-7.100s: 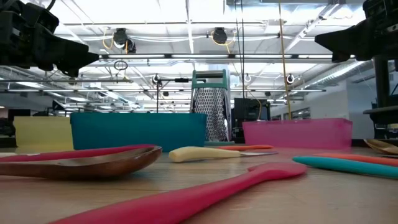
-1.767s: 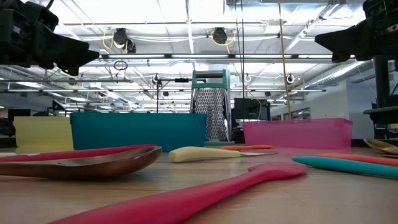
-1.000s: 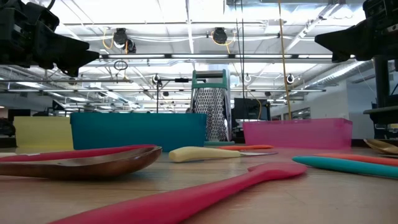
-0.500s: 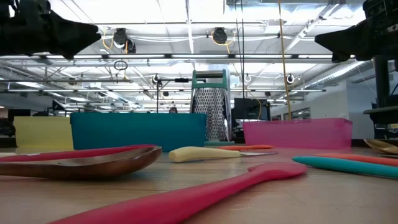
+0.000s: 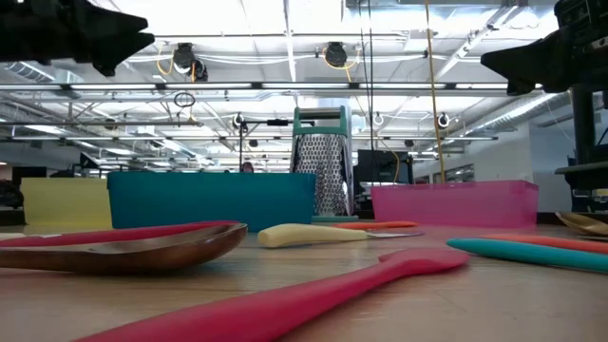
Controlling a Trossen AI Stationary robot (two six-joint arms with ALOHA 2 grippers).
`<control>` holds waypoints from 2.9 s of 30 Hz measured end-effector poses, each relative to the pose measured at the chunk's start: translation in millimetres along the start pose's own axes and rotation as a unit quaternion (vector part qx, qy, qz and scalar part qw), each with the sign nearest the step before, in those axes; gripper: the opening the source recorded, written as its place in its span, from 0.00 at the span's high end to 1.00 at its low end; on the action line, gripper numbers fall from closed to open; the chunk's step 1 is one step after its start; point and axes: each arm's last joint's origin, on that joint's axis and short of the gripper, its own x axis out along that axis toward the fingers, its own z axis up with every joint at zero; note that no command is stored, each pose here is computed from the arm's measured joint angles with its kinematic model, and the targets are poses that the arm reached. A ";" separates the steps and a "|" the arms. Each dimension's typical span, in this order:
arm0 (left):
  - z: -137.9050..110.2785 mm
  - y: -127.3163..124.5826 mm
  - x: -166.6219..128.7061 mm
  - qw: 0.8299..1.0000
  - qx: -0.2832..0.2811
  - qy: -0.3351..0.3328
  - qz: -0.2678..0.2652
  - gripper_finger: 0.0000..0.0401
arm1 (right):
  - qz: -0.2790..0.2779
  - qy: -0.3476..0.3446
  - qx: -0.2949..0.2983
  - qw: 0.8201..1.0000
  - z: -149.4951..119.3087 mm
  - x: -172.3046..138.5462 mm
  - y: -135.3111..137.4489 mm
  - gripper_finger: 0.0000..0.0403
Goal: Pick & Place Kitchen Items
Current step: Put the red serving spoon into the yellow bin
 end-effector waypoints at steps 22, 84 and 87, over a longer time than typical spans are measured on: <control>5.0 -7.8 43.9 0.978 -0.021 0.207 -0.014 0.48 | 0.000 0.000 0.000 1.000 0.0 0.0 0.0 0.99; -10.5 -72.0 80.1 0.965 -0.089 0.186 -0.164 0.48 | 0.155 -0.086 0.036 0.984 47.6 113.6 40.5 0.64; 1.6 -81.7 80.0 0.962 -0.089 0.175 -0.192 0.48 | 0.160 -0.056 0.047 0.984 45.8 135.3 48.7 0.63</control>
